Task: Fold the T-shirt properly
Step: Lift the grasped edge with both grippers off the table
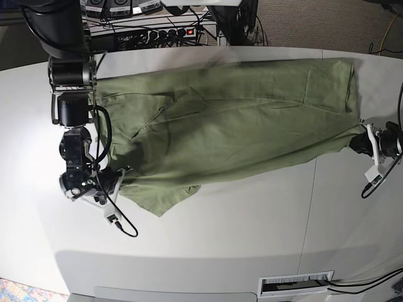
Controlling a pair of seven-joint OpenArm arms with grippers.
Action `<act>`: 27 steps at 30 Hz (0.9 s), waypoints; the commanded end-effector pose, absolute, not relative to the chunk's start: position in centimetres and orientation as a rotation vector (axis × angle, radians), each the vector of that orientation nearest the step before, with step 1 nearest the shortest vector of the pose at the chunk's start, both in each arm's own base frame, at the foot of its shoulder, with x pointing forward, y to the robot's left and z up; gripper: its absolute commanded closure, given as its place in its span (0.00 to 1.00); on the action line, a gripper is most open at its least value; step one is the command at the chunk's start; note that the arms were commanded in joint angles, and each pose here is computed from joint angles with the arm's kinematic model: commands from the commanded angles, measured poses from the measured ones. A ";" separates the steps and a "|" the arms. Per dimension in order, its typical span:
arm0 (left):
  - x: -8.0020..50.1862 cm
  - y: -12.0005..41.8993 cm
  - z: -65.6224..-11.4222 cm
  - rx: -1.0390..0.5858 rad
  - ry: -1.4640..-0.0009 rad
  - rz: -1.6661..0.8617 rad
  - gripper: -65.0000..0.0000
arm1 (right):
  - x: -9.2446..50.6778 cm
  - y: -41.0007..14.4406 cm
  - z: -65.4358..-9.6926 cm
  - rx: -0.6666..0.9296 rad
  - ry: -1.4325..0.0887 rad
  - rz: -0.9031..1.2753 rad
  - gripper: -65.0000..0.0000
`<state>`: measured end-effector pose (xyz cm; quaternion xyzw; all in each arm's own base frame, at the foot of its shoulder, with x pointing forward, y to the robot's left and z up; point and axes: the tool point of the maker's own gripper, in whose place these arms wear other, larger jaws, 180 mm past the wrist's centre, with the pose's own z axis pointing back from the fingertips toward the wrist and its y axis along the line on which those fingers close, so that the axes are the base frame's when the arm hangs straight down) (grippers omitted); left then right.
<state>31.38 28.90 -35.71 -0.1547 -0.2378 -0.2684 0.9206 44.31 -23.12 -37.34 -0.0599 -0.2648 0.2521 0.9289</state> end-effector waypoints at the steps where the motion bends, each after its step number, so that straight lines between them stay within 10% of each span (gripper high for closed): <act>1: 32.3 29.7 -34.0 -0.299 -0.529 -0.551 1.00 | 45.8 -24.0 -34.4 -0.149 -0.621 0.511 1.00; 27: 29.9 31.7 -31.9 -0.365 -0.417 -0.487 1.00 | 44.8 -22.4 -28.0 -0.108 -0.842 0.618 1.00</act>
